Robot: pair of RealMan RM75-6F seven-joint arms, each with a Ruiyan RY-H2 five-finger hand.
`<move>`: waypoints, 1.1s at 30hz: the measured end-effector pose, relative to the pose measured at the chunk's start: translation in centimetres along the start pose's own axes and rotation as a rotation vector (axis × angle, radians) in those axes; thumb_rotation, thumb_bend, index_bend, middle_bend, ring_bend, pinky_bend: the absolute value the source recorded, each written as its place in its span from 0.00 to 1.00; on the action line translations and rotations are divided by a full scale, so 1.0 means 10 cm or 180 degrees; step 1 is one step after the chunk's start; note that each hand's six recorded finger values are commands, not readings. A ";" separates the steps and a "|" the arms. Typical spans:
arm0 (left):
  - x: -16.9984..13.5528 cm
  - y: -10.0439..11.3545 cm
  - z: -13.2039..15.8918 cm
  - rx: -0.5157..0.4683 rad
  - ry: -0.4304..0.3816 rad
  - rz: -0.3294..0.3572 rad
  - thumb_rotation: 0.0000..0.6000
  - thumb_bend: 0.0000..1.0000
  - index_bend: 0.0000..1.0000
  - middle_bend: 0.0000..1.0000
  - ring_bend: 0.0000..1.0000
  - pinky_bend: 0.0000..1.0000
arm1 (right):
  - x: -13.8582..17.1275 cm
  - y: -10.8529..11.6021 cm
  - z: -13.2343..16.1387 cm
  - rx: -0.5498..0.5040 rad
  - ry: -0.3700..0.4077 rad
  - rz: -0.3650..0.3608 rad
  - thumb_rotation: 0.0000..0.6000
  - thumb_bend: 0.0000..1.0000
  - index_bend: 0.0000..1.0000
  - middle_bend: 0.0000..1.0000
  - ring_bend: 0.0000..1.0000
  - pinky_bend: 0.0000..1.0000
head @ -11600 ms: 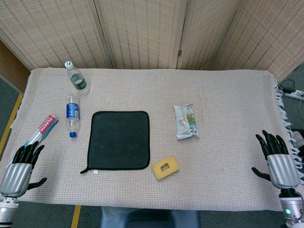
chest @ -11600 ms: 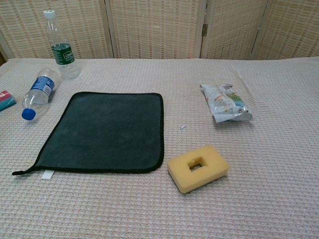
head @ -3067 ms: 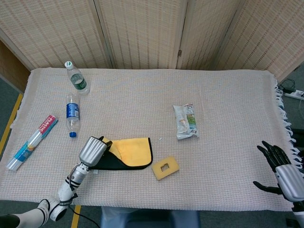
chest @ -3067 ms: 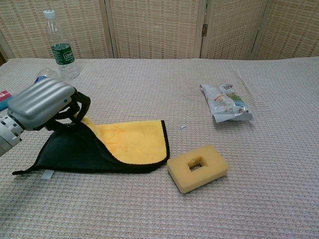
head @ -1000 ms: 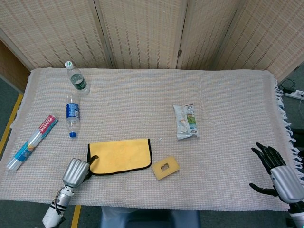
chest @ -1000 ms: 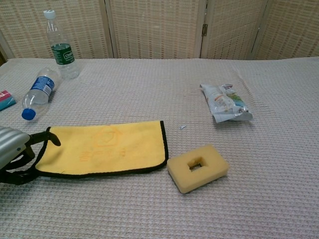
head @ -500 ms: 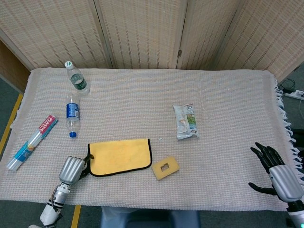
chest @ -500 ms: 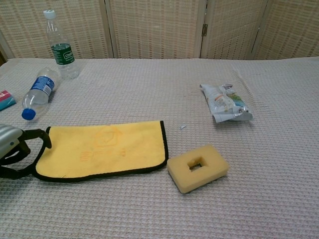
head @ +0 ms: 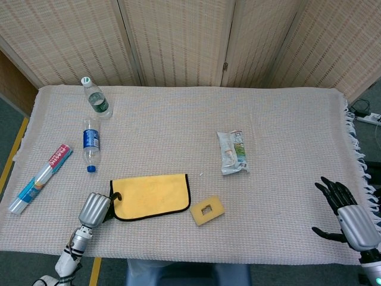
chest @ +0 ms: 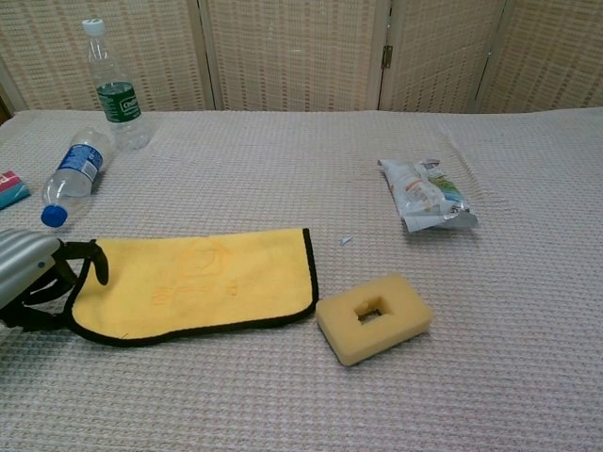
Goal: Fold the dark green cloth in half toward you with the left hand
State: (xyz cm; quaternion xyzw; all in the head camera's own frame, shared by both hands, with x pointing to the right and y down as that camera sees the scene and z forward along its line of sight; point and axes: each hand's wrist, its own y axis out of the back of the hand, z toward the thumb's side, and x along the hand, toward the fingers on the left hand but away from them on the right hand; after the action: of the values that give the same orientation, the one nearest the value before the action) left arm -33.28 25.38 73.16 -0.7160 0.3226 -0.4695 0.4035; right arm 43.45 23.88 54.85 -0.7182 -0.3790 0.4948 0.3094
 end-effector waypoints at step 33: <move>0.18 0.00 -0.31 -0.0012 0.0172 0.0017 1.00 0.40 0.64 1.00 1.00 1.00 | -0.08 -0.04 -0.04 0.0025 -0.0082 0.0038 1.00 0.12 0.00 0.00 0.00 0.00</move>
State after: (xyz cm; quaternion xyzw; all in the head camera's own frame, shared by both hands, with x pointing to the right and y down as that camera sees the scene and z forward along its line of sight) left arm -35.50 22.99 74.64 -0.7029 0.3361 -0.4870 0.3946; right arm 43.52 23.41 55.69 -0.7128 -0.3767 0.5073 0.3044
